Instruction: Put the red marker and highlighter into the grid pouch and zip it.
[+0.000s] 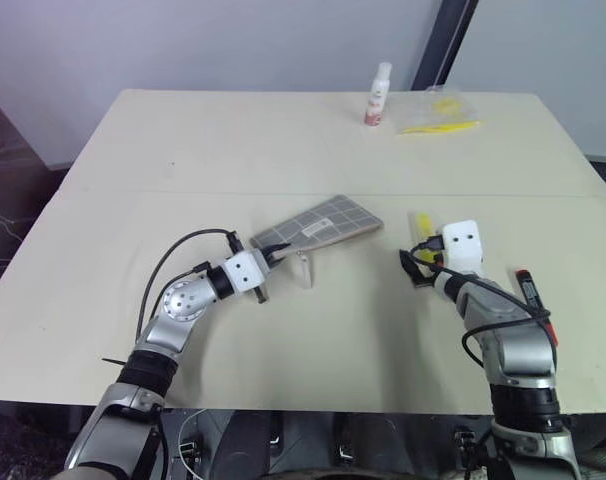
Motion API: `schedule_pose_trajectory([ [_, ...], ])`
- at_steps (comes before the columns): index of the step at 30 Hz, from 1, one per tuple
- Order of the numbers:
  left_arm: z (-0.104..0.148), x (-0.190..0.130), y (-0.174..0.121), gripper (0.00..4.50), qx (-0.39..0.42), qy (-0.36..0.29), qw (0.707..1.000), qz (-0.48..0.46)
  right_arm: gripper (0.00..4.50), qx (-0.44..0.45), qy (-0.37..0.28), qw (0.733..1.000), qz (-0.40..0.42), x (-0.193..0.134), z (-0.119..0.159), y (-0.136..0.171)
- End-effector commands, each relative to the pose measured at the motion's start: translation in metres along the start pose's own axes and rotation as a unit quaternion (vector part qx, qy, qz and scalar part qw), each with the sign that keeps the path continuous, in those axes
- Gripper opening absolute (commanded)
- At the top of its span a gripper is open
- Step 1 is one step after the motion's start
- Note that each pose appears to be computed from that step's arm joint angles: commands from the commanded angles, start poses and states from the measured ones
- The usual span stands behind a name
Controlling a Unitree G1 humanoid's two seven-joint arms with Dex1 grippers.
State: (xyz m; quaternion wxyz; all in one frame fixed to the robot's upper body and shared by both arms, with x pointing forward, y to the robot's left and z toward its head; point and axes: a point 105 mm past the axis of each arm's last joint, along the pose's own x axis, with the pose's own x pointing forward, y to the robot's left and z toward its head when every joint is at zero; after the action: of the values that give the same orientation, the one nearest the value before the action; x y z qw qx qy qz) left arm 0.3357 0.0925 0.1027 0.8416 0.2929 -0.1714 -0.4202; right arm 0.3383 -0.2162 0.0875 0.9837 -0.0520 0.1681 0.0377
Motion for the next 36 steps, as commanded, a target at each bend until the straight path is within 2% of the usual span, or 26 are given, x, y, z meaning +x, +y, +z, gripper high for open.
schedule_pose_trajectory([
  [1,0.011,0.002,0.007,0.00,0.016,-0.021,1.000,0.012,3.17,0.047,0.041,0.998,-0.023,-0.002,-0.019,-0.012],
  [3,0.012,0.001,0.006,0.00,0.015,-0.021,1.000,0.013,2.06,0.061,0.029,0.998,-0.004,-0.002,-0.013,-0.004],
  [5,0.011,-0.001,0.005,0.00,0.011,-0.019,1.000,0.012,1.18,0.049,0.008,0.998,0.024,-0.004,-0.001,0.004],
  [6,0.010,-0.002,0.005,0.00,0.009,-0.017,1.000,0.013,0.87,0.031,-0.007,0.999,0.040,-0.005,0.006,0.008],
  [9,0.009,-0.004,0.009,0.00,-0.006,-0.014,1.000,0.022,0.91,-0.108,-0.096,0.981,0.130,-0.022,0.035,0.024],
  [11,0.011,-0.004,0.013,0.00,-0.016,-0.018,0.999,0.027,0.91,-0.197,-0.132,0.955,0.181,-0.037,0.039,0.030],
  [13,0.012,-0.003,0.015,0.00,-0.025,-0.022,0.999,0.030,0.91,-0.236,-0.147,0.937,0.210,-0.049,0.036,0.027],
  [16,0.014,-0.001,0.019,0.00,-0.036,-0.028,0.998,0.034,0.91,-0.238,-0.163,0.928,0.235,-0.060,0.032,0.021],
  [21,0.017,0.002,0.021,0.00,-0.054,-0.039,0.997,0.035,0.91,-0.254,-0.185,0.911,0.268,-0.069,0.035,0.032],
  [25,0.017,0.003,0.021,0.00,-0.054,-0.040,0.997,0.029,0.91,-0.243,-0.194,0.918,0.244,-0.065,0.040,0.029],
  [30,0.017,0.002,0.016,0.00,-0.051,-0.041,0.998,0.018,0.91,-0.261,-0.172,0.913,0.264,-0.065,0.028,0.035],
  [36,0.018,0.003,0.008,0.00,-0.044,-0.042,0.998,-0.001,0.91,-0.262,-0.167,0.914,0.261,-0.053,0.030,0.039],
])
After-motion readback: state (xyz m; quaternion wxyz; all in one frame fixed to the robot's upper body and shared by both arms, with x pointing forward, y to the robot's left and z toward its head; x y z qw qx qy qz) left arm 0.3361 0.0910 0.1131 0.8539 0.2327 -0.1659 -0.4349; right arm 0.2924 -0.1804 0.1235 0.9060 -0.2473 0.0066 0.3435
